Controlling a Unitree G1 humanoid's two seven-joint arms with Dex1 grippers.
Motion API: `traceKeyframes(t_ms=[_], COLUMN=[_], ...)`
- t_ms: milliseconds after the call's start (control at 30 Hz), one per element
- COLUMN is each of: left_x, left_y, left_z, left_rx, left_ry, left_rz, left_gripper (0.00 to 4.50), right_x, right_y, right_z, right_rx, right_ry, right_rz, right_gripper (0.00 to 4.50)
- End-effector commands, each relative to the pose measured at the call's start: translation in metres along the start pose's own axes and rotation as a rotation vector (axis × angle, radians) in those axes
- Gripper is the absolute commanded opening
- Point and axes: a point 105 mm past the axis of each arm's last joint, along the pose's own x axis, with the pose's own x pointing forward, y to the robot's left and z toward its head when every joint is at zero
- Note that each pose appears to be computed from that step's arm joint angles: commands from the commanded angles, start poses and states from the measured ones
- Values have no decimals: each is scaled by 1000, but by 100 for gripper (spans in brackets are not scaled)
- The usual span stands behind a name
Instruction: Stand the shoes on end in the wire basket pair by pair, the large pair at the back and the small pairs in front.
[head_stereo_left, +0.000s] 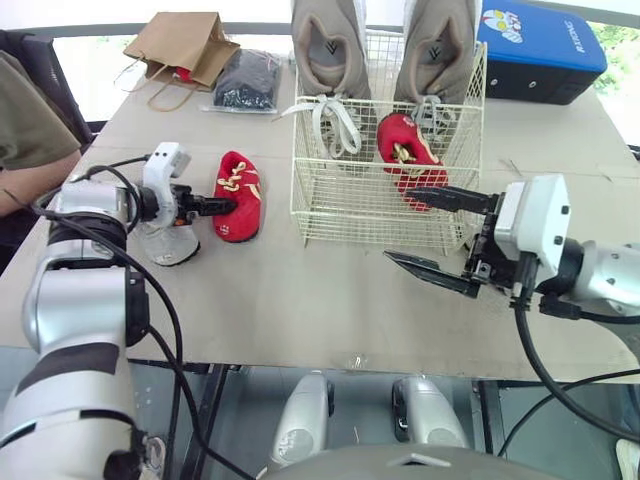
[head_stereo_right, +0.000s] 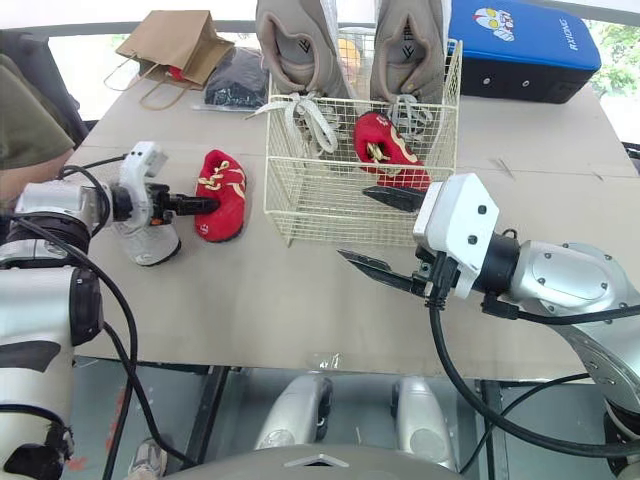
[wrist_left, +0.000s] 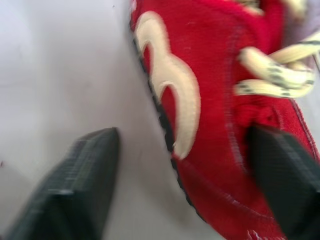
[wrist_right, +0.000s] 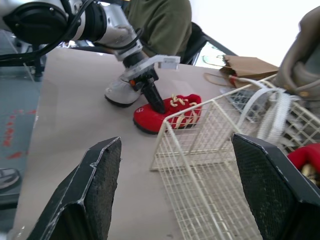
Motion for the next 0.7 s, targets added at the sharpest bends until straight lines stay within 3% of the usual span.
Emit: traceKeyframes(t_ms=[33,167,233,300,367,500,600,700], left_x=[4,-39,-60,-82,-115,-133,-140,-145], left_y=[-13,-30,-40,-65,-109,-164,-204,-207], left_z=[9,87,121,162,207,213,186,179], left_rx=[-55,-125,-79,187,288,455,722,663], left_ry=[-71,-463,-599,-762,-1020,-1233,-1308,-1393], left_rz=[-102,-240,-267,-233,-251,-229,-306,-298], left_gripper=[199,32,11,11,11,11,11,11], right_x=[-5,-6,-8,-10,-13,-17,-23,-27], right_y=[0,-1,-3,-8,-16,-20,-22,-22], right_z=[7,6,5,3,-1,-6,-7,-8], right_rx=[-30,-20,-10,-5,-12,-17,-18,-18], right_ry=[-6,-3,-10,-10,-3,10,22,38], right_rz=[-23,-33,-49,-76,-129,-153,-170,-180], right_gripper=[337,337,337,337,337,337,337,337])
